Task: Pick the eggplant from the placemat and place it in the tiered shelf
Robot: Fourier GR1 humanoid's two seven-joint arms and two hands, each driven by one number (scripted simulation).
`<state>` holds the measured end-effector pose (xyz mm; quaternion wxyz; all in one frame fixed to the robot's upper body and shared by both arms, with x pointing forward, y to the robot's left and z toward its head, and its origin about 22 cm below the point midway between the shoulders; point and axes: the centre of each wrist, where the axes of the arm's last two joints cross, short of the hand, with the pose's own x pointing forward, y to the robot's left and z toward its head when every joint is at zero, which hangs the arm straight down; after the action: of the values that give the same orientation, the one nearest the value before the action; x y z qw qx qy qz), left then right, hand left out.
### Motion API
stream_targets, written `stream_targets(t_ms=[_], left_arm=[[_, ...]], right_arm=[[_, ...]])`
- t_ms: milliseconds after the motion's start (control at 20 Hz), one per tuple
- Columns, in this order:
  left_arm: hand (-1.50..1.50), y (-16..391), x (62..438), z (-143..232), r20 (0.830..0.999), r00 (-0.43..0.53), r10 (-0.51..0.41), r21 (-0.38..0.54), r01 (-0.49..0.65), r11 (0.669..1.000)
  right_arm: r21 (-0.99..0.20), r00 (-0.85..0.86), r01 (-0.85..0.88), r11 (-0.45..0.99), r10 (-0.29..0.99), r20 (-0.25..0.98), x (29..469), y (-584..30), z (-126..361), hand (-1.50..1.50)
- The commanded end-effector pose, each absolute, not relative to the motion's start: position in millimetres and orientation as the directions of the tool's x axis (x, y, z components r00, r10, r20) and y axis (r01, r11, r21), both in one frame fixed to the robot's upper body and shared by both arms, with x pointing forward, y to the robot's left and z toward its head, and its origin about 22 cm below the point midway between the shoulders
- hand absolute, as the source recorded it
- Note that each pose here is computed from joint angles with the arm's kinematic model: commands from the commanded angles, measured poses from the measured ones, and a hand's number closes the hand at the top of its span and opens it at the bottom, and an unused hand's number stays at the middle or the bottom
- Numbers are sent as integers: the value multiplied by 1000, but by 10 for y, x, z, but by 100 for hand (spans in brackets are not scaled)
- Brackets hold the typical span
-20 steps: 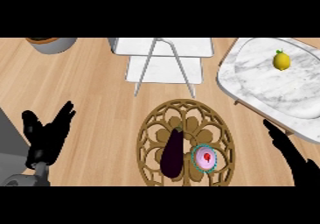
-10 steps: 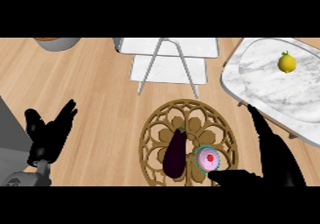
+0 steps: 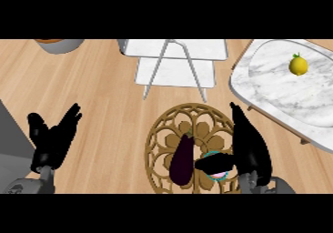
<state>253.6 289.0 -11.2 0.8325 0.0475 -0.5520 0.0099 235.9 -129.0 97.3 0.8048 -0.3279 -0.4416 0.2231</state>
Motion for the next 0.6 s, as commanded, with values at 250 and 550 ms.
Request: stream_targets(t_ms=[250,550], left_arm=[[0,2926,2556,-132,894,448,-20,68,-91,994],[0,2909,2559,-200,899,438,-12,55,-86,995]], right_arm=[[-776,711,-170,608,621,330,2569,-874,825,-150],[-812,707,-186,553,649,280,2536,-799,695,-150]])
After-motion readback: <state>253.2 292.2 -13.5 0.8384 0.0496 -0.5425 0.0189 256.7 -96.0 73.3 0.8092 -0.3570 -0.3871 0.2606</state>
